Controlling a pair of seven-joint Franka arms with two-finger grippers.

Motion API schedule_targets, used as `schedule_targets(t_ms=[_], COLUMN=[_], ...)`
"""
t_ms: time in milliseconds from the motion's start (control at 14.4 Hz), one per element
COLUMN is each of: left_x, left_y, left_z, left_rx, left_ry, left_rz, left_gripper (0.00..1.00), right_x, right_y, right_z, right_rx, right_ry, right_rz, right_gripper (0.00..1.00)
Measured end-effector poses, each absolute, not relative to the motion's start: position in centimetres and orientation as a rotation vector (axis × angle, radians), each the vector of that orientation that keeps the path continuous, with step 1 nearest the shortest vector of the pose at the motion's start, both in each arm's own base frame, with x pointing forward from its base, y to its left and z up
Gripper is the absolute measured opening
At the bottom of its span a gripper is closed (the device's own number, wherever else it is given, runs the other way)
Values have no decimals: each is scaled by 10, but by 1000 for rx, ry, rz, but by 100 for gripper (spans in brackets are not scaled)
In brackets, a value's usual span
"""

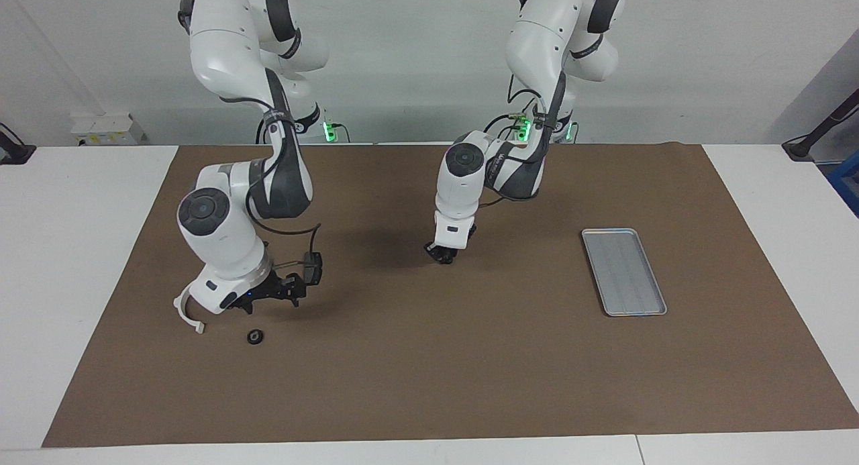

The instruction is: Place bearing gear from tray to pile

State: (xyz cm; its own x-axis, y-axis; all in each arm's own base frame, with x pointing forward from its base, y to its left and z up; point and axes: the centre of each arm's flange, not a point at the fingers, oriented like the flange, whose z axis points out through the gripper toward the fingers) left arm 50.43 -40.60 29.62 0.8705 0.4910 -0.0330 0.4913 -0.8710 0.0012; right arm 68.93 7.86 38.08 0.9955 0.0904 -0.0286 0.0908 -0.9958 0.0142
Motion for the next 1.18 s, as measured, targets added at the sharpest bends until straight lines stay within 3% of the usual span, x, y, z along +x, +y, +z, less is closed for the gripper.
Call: schedule_targets(t_ms=[139, 278, 347, 625, 903, 1181], left_x=[507, 523, 533, 555, 559, 556], left_y=[-394, -356, -324, -165, -20, -21], left_z=[317, 368, 402, 505, 533, 537], left_rx=[3057, 3037, 3030, 3022, 3053, 3074], left_ry=[824, 894, 912, 878, 683, 578], left_rz=[-78, -65, -60, -45, -48, -65], left_gripper=[72, 96, 100, 100, 100, 100], right_x=[680, 673, 668, 631, 584, 563], right_y=[103, 126, 145, 263, 365, 427], right_z=[396, 403, 404, 410, 403, 349], right_rx=[3121, 3118, 3115, 3086, 3076, 3057], right_ry=[65, -31, -101, -415, -564, -610], right_rz=[-58, -74, -79, -53, -10, -13], right_gripper=[100, 100, 100, 100, 100, 100])
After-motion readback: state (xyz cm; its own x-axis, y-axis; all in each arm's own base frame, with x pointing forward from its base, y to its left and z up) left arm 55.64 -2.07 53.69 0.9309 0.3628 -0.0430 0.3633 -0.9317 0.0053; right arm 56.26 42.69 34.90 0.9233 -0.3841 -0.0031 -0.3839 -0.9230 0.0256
